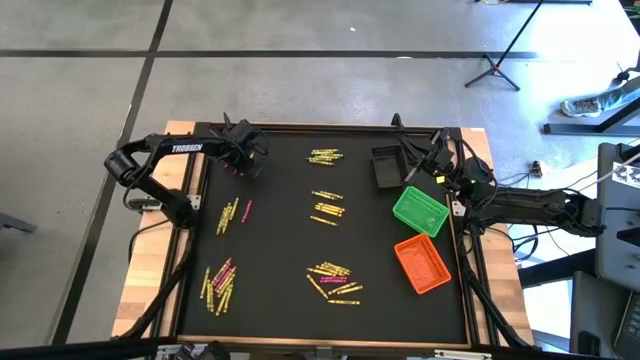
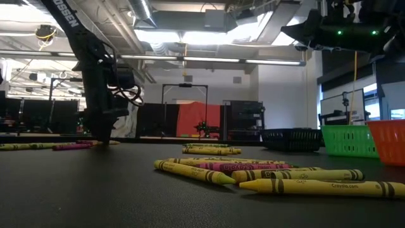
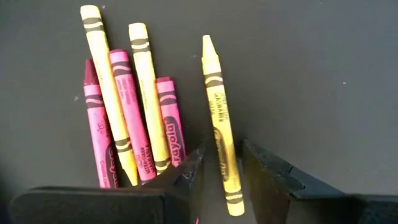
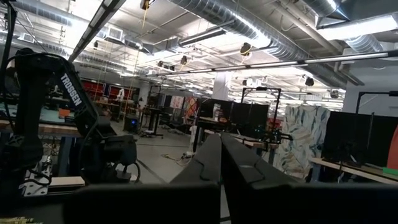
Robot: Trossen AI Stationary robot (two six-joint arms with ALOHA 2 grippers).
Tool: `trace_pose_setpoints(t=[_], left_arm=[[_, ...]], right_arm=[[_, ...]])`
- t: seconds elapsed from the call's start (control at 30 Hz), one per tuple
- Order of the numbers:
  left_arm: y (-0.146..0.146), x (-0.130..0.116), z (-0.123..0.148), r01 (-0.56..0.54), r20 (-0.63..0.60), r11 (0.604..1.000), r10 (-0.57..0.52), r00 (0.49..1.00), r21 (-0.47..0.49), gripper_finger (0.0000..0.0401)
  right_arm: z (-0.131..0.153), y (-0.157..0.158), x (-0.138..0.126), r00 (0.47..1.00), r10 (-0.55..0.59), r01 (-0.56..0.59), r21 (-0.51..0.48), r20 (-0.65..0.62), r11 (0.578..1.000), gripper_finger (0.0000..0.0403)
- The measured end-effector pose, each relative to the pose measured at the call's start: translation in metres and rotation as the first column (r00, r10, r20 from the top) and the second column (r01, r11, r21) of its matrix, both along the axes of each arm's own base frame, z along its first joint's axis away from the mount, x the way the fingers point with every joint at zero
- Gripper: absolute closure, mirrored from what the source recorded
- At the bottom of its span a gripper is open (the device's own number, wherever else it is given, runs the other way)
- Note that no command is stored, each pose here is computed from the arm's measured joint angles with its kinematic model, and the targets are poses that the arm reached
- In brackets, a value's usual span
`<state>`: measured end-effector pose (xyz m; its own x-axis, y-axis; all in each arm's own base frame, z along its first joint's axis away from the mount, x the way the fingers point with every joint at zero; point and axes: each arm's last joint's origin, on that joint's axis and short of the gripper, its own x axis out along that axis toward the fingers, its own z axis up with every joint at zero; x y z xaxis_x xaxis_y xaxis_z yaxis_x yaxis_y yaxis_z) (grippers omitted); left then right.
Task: Sort crayons
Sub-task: Put the yellow crayon into the black basket
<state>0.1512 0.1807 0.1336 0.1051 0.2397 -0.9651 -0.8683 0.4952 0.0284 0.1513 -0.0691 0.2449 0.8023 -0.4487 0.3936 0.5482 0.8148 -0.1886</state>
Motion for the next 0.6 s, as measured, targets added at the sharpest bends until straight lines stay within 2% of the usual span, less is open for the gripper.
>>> trace_pose_setpoints(t=[0.17,0.43,0.6], left_arm=[[-0.002,0.002,0.000,0.024,-0.006,1.000,-0.024,1.000,0.004,0.0320],[-0.006,0.012,0.000,0.102,-0.009,0.993,-0.102,0.995,0.055,0.0391],[-0.011,0.016,0.004,0.127,-0.030,0.987,-0.124,0.992,0.097,0.0392]], right_arm=[[0.000,0.000,0.000,1.000,0.000,0.000,-0.002,0.004,1.000,0.0400],[-0.001,0.000,0.000,1.000,0.023,-0.024,0.050,0.021,0.998,0.0400],[-0.004,-0.001,0.001,1.000,0.006,-0.006,0.067,-0.009,0.998,0.0399]])
